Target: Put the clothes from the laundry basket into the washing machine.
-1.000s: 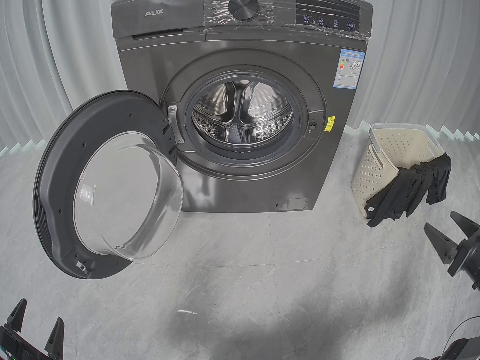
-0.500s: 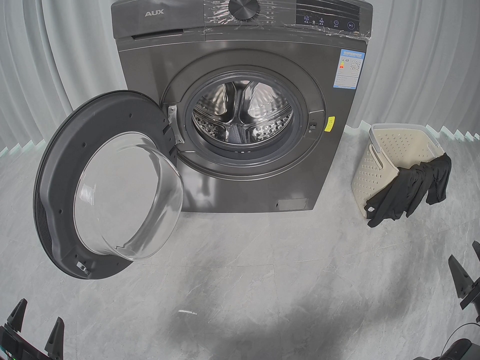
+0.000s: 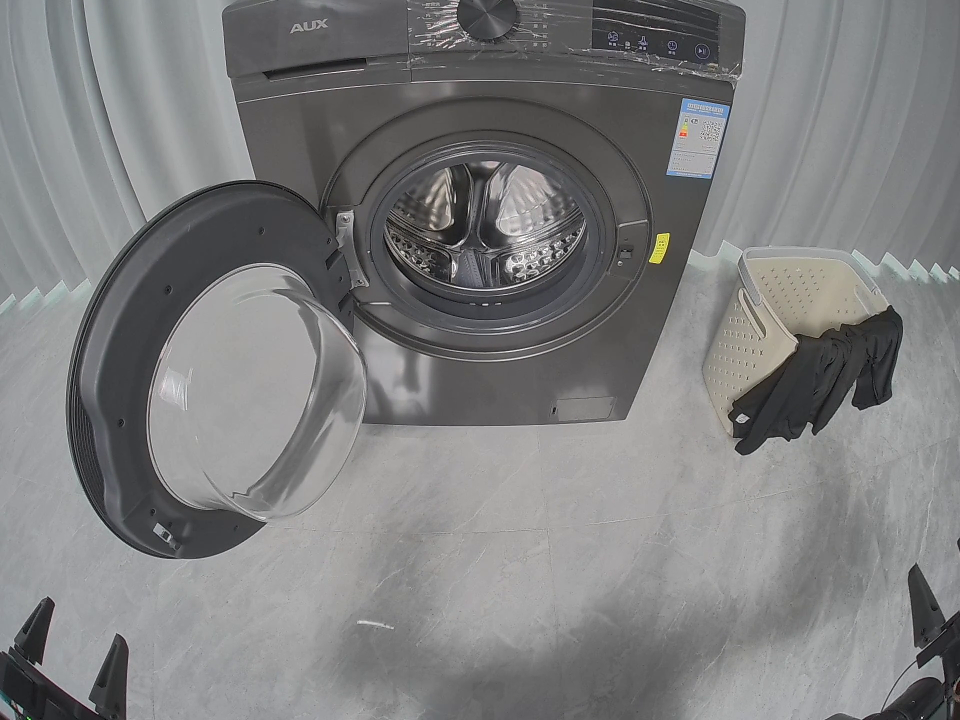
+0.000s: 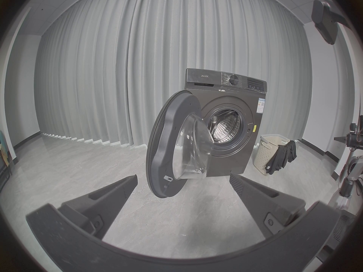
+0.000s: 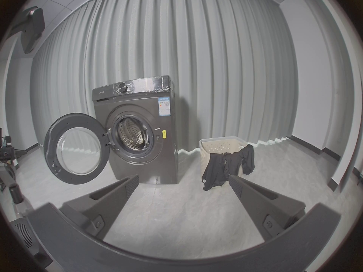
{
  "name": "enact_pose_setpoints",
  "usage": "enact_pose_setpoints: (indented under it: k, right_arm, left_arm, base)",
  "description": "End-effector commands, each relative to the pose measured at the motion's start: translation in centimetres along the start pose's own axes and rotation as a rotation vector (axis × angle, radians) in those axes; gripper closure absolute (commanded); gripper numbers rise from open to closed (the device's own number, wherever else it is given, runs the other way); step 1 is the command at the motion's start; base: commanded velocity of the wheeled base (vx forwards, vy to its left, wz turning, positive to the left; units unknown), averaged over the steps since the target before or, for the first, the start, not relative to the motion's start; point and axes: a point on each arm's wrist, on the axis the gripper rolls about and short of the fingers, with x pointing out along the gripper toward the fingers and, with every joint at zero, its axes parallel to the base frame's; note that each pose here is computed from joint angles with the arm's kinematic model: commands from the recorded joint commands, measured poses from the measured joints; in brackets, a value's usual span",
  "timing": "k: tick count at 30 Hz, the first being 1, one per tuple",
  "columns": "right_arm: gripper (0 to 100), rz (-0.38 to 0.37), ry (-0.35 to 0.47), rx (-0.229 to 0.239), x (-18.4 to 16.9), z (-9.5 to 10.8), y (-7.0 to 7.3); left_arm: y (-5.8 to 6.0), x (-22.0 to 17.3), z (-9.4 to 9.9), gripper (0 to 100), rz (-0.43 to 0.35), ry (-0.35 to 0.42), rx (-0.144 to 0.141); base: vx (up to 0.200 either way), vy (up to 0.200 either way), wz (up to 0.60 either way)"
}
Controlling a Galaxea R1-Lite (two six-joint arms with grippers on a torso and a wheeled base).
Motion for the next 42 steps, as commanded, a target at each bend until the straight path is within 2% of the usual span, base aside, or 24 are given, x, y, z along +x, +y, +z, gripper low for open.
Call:
enact_pose_setpoints:
  k: [1,5,7,10,13,16,32,42]
  right_arm:
    - [0,-0.078,-0.059,-0.006,-0.7,-0.6,0.1]
    - [0,-0.03,-0.061,-0.006,-0.8,-0.8,0.3]
    - [0,-0.014,-0.013,-0.007,-1.1,-1.7,0.3]
    - [0,0.007,0.01,-0.005,-1.2,-2.0,0.2]
    - [0,0.01,0.007,-0.011,-1.2,-2.0,0.3]
    - [0,0.011,0.052,-0.031,-1.2,-2.5,0.2]
    - [0,0.012,0.049,-0.033,-1.2,-2.5,0.2]
    - [0,0.012,0.049,-0.033,-1.2,-2.5,0.2]
  left_arm:
    - [0.0,0.0,-0.5,0,0.0,0.0,-0.003]
    - [0.0,0.0,-0.5,0,0.0,0.0,-0.003]
    - [0.0,0.0,-0.5,0,0.0,0.0,-0.004]
    - [0.0,0.0,-0.5,0,0.0,0.0,-0.004]
    - [0.0,0.0,-0.5,0,0.0,0.0,-0.004]
    - [0.0,0.0,-0.5,0,0.0,0.0,-0.004]
    - [0.0,0.0,-0.5,0,0.002,0.0,-0.003]
    - [0.0,0.0,-0.5,0,0.002,0.0,-0.004]
  base:
    - [0.0,0.0,0.0]
    - [0.0,0.0,0.0]
    - [0.0,0.0,0.0]
    - [0.0,0.0,0.0]
    - [0.0,0.0,0.0]
    - [0.0,0.0,0.0]
    - [0.0,0.0,0.0]
    - [0.0,-0.2,0.0]
